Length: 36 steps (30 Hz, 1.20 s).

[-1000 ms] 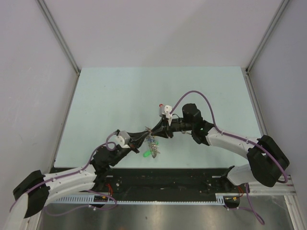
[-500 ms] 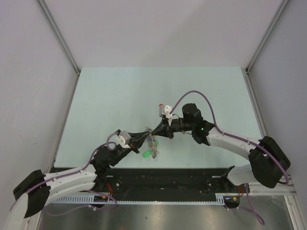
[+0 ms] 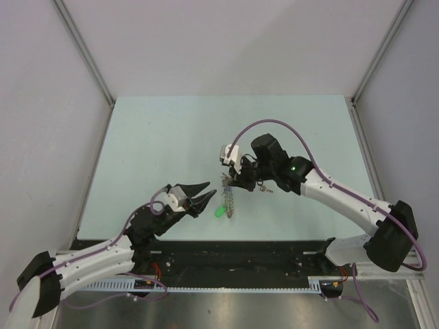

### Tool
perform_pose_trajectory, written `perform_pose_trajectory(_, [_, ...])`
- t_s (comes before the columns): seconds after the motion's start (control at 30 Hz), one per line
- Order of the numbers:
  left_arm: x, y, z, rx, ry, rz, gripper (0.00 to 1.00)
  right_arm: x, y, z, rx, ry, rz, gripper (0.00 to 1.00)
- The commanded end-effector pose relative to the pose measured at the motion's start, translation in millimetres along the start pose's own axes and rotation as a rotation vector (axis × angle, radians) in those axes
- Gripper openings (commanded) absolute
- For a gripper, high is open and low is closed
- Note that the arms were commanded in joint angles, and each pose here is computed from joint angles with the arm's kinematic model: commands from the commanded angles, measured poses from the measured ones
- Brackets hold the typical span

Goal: Put the keys on the keyring

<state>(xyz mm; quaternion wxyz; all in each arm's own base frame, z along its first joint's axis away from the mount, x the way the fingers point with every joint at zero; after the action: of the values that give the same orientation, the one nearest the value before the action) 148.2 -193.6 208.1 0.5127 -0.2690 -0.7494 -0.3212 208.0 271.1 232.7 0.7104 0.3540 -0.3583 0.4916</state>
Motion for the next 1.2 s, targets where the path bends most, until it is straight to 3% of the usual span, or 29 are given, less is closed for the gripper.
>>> perform_pose_trajectory(0.0, [10,-5,-10,-0.092,0.000,-0.060,0.40,3,9,24,-0.107,0.153,0.056,0.00])
perform_pose_trajectory(0.13, [6,-12,-14,-0.154,0.019,-0.074,0.45,6,9,29,-0.177,0.244,0.074,0.00])
perform_pose_trajectory(0.37, [3,-22,-18,-0.244,0.030,-0.074,0.46,13,23,30,-0.141,0.300,0.134,0.00])
perform_pose_trajectory(0.83, [4,-28,-21,-0.307,-0.008,-0.047,0.47,28,48,20,-0.016,0.271,0.262,0.00])
perform_pose_trajectory(1.17, [9,-33,-24,-0.343,-0.037,-0.017,0.39,26,52,17,-0.008,0.298,0.286,0.00])
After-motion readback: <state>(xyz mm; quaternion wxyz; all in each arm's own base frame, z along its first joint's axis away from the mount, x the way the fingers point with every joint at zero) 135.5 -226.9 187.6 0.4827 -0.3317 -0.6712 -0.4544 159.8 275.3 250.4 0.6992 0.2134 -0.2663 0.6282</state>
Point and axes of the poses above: each gripper's point midway between its finger pads, its own z axis back along the fingers, its own y axis along the line the jaws close on, x = y × z, the point moved 6 cm from there along z, back along the fingers, and after that the axes turned 12 degrees about -z, right-handed, at the moved point
